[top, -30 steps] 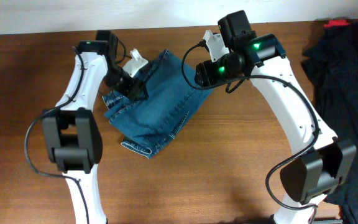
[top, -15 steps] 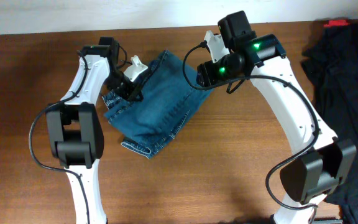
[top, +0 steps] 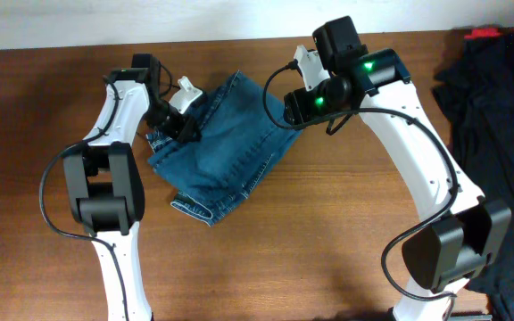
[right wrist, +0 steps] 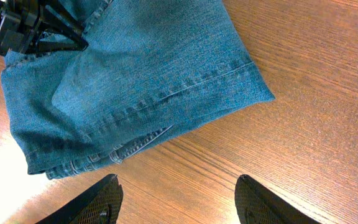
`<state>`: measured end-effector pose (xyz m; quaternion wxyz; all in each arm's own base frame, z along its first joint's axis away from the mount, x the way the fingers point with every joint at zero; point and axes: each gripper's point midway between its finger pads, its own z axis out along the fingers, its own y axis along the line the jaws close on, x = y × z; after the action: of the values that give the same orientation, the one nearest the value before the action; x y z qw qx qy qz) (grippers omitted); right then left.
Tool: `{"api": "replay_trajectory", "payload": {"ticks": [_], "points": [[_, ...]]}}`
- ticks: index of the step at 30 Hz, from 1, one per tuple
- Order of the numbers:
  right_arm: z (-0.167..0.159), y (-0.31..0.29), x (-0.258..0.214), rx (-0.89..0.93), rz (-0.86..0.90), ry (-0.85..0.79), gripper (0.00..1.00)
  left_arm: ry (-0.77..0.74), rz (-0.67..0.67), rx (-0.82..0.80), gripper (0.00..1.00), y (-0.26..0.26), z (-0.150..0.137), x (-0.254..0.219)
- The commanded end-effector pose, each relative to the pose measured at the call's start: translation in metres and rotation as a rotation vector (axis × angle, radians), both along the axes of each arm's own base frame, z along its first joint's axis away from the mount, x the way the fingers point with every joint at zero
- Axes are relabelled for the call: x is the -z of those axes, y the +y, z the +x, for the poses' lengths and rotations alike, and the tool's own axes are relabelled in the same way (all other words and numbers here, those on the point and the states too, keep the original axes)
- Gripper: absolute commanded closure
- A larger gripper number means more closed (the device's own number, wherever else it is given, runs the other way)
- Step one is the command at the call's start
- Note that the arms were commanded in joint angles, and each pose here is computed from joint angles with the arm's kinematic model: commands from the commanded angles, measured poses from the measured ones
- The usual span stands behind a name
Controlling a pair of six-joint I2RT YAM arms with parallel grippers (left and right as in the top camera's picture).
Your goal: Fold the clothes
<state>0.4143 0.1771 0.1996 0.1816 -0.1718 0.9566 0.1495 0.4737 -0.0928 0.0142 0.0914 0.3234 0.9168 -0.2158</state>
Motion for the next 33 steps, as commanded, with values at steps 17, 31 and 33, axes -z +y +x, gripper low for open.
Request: {"api": "replay_trajectory", "payload": {"ticks": [17,31,33], "points": [[-0.004,-0.007,0.006,0.010,-0.028,0.025,0.35,-0.170,0.097,-0.051,0.01,0.021,0.029,-0.075],[-0.019,0.033,0.073,-0.076,-0.060,0.150,0.36,-0.182,-0.007,-0.050,0.01,0.011,0.057,-0.016],[-0.015,0.047,0.088,-0.100,-0.058,0.139,0.35,-0.158,-0.019,-0.047,0.01,0.008,0.054,-0.005]]}}
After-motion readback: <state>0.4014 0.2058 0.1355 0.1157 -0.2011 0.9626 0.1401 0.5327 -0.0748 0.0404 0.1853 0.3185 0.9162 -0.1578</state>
